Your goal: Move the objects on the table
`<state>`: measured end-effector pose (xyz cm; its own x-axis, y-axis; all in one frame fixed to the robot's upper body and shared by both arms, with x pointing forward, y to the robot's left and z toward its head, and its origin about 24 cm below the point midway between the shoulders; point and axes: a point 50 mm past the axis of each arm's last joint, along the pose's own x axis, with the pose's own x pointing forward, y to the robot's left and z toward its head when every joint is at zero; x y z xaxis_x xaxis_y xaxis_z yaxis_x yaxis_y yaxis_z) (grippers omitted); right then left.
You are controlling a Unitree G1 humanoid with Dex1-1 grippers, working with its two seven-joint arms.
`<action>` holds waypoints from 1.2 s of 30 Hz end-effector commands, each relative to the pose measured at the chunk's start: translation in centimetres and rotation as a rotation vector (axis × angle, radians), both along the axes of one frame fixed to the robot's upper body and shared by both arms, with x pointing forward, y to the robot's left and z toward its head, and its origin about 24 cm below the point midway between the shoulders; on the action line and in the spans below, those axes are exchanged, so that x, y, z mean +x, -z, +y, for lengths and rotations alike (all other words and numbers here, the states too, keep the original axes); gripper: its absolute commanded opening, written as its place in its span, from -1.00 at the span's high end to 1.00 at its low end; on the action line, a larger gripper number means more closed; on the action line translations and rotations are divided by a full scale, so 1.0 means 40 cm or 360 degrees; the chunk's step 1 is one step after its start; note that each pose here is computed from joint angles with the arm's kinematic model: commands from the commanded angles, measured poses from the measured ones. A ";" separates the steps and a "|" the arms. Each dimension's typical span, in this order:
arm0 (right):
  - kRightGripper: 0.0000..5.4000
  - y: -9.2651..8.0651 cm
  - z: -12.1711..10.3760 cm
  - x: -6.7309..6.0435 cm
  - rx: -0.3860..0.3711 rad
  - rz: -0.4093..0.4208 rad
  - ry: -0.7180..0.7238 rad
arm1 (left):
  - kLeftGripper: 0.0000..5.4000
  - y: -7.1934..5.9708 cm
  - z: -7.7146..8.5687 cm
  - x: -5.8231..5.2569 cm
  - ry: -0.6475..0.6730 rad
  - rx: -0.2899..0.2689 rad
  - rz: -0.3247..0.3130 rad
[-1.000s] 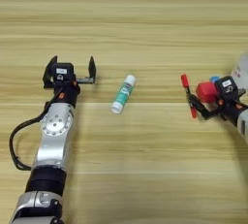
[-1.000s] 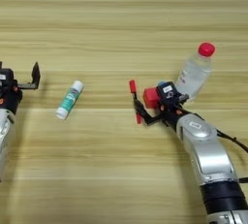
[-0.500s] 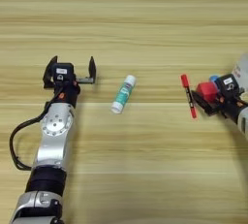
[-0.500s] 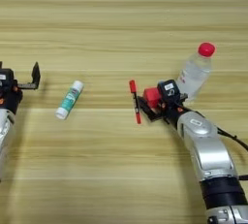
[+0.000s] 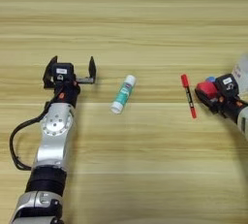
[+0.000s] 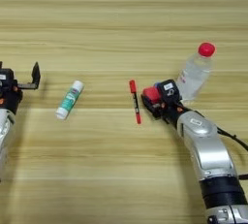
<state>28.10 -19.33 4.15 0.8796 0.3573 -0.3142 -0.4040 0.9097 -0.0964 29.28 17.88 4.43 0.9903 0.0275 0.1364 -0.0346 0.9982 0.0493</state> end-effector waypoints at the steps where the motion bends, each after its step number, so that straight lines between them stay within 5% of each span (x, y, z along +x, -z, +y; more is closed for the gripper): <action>1: 0.13 0.000 0.001 -0.001 0.0001 0.0003 -0.0004 | -1.00 -0.005 -0.003 0.003 0.0002 0.0022 -0.0004; 16: 0.14 -0.056 0.029 -0.010 0.0037 -0.0159 -0.0073 | -1.00 -0.005 -0.002 0.003 0.0001 0.0023 -0.0004; 26: 0.14 -0.075 0.154 -0.035 0.0111 -0.0206 -0.0459 | -1.00 -0.005 -0.003 0.001 0.0005 0.0021 -0.0006; 36: 0.14 -0.009 0.222 -0.028 0.0130 -0.0051 -0.0588 | -1.00 -0.005 -0.006 -0.001 0.0010 0.0019 -0.0007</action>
